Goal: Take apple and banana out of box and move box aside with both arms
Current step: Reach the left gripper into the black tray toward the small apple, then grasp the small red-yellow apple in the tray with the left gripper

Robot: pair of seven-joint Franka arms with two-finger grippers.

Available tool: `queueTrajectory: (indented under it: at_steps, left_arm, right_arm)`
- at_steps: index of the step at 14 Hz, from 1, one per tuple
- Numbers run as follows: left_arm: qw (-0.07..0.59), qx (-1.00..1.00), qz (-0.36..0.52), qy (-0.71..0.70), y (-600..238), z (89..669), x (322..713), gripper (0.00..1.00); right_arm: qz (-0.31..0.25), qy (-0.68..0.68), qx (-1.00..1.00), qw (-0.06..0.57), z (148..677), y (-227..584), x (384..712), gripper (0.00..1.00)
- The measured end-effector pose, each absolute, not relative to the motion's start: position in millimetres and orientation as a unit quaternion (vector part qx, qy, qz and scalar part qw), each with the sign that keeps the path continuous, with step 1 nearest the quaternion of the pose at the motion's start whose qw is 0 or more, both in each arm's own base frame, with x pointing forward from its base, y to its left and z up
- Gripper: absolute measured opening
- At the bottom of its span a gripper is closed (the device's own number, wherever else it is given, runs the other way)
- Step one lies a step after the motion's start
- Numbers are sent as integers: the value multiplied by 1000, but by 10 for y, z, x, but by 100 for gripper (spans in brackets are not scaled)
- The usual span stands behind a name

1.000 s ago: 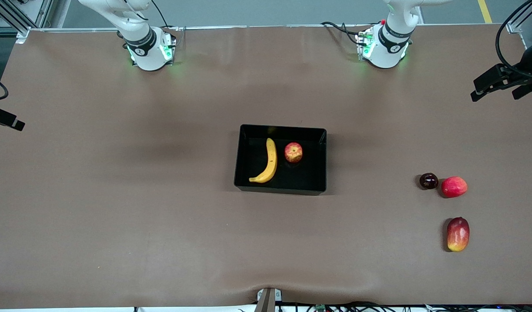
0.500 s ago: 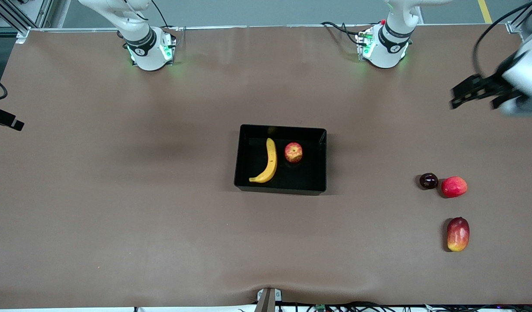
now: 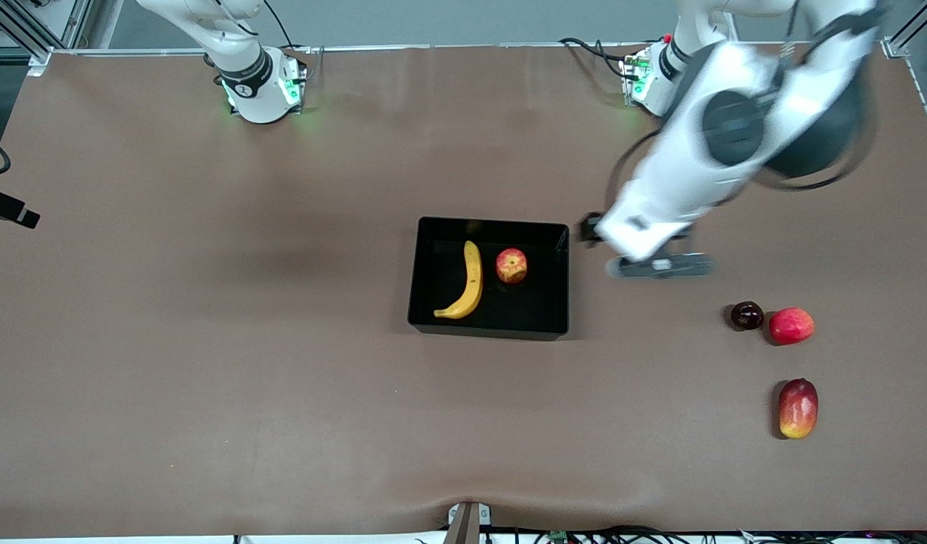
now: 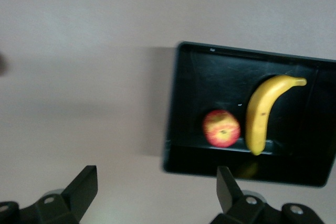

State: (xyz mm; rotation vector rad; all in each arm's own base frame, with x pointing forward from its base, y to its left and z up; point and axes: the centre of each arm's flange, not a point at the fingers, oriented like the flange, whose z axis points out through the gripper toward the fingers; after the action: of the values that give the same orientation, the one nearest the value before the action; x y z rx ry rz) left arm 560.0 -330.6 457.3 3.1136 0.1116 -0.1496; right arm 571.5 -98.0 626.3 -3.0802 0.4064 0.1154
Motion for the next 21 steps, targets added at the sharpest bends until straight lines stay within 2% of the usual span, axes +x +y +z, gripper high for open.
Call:
queueTrajectory:
  at_steps: [3,6,9,14,15,16,19,21]
  left_arm:
    - [11,996,-30,78,-3864,3758,5446,100]
    - [-24,995,-38,92,-4160,2962,5264,100]
    - [-44,992,-61,104,-4288,2428,5129,100]
    - [-53,989,-73,120,-4388,2069,5008,100]
    - [-51,989,-72,120,-4392,2027,5010,94]
    - [-50,989,-72,121,-4393,2002,5011,94]
    - [-43,990,-64,116,-4421,2075,5067,72]
    - [-26,994,-48,97,-4486,2282,5186,72]
  right_arm:
    - [37,130,-991,16,6260,-973,5718,100]
    - [40,130,-991,16,6230,-975,5732,100]
    - [42,130,-990,16,6208,-977,5743,100]
    - [43,131,-990,16,6200,-990,5745,100]
    - [43,131,-990,16,6196,-992,5747,100]
    - [43,132,-990,16,6193,-992,5748,100]
    - [43,132,-990,16,6191,-992,5749,100]
    - [43,132,-990,16,6190,-993,5749,100]
